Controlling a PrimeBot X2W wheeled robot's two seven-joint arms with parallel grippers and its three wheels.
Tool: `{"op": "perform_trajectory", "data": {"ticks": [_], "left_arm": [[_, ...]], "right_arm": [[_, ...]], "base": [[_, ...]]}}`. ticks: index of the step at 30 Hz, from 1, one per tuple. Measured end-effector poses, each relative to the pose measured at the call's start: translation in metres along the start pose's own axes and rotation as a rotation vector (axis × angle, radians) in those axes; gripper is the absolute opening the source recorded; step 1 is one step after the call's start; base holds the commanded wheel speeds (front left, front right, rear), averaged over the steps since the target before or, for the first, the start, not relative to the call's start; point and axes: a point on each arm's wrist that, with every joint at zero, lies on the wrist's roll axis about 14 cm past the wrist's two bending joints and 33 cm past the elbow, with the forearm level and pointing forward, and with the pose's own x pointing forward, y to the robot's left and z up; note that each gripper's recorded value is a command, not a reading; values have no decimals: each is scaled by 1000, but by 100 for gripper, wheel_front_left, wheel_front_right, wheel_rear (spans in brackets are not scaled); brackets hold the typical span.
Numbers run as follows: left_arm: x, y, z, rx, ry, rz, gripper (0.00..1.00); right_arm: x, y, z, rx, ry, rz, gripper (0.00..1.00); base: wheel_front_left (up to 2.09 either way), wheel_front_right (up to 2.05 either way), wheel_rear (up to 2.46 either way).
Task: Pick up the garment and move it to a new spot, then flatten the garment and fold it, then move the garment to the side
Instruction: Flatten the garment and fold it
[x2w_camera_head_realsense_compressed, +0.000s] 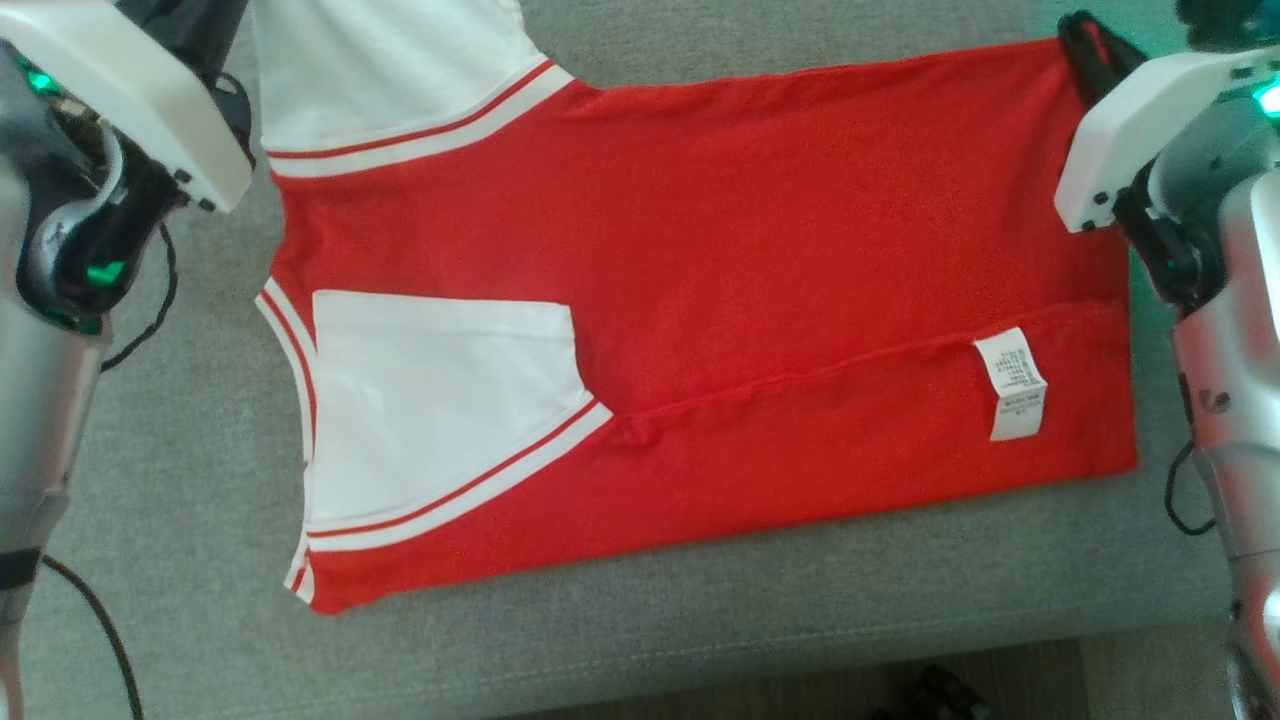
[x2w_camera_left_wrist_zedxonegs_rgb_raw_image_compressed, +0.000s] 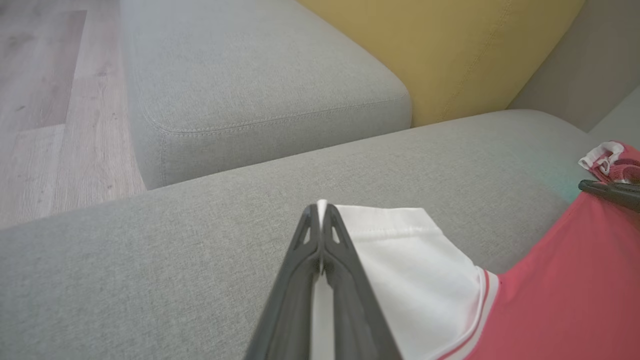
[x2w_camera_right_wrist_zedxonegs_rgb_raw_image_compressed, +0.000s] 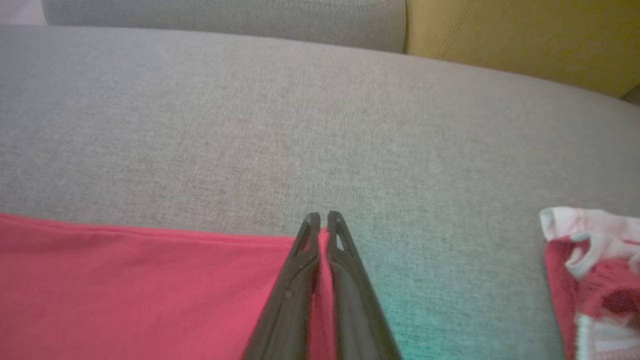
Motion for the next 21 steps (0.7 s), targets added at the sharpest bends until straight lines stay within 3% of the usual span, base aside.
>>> {"op": "perform_trajectory", "data": {"ticks": [12,15,21], "left_arm": [[-23,-19,56,42,-212,-20,0],[-40,-31,52,29,-236,-28,0],[-89,-57,4,-58,-185,-9,0]], "right_arm": [[-32,-4,52,6,-247,-21,0],[-45,3,41,11,-258,-8,0],[-73,18,-5,69,-224,18,0]], "base": [[0,0,0],[0,0,0],[0,0,0]]}}
